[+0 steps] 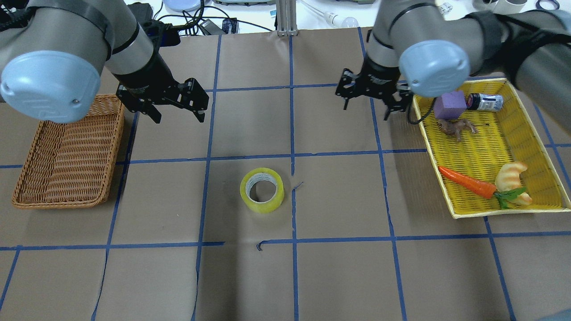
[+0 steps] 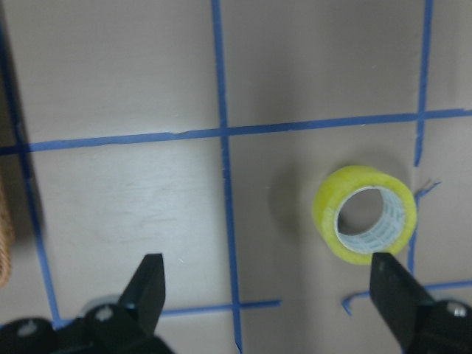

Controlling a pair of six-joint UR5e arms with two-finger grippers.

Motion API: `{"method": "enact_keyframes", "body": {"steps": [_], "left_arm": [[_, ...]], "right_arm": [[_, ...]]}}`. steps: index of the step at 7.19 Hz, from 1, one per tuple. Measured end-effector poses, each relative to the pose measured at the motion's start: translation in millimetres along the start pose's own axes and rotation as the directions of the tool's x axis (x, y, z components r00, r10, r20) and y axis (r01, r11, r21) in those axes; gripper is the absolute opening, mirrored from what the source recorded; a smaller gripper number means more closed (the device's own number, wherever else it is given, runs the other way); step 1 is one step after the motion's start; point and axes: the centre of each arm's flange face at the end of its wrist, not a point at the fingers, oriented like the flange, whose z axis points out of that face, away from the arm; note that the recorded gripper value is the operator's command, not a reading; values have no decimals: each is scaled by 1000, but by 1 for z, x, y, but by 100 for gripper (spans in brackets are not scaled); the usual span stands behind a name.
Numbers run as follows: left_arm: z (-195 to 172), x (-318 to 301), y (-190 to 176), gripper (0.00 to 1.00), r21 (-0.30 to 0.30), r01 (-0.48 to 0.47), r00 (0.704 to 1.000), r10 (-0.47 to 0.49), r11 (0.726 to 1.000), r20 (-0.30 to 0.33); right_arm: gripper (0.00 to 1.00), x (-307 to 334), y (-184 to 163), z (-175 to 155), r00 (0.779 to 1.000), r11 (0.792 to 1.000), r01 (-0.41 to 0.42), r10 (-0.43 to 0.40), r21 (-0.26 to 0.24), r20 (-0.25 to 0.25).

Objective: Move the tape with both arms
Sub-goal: 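Release the tape roll on the table and raise the right gripper, then lower the left gripper onto the tape roll while the right arm returns above its basket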

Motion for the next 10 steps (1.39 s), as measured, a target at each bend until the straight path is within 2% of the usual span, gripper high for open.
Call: {"method": "enact_keyframes", "body": {"steps": [1,3,5,7,10], "left_arm": [[18,19,10,100,-20,9,1000,-9,1000,-12],[75,60,29,100,-18,12,1000,-12,1000,-12],[141,64,41,100,-9,7,1000,-7,1000,-5],[185,60,42,100,-33,7,1000,-7,999,2],[228,47,33,100,-82,16,994,-7,997,109]], "right_arm": [[100,37,-4,-21,1000,1000,11,-11,7,-19],[100,66,15,-63,999,1000,13,-12,26,-39],[100,68,30,-79,999,999,24,-23,27,-44],[100,56,44,-86,996,996,84,-83,34,-38],[100,49,47,-83,993,993,114,-113,29,-40]]}}
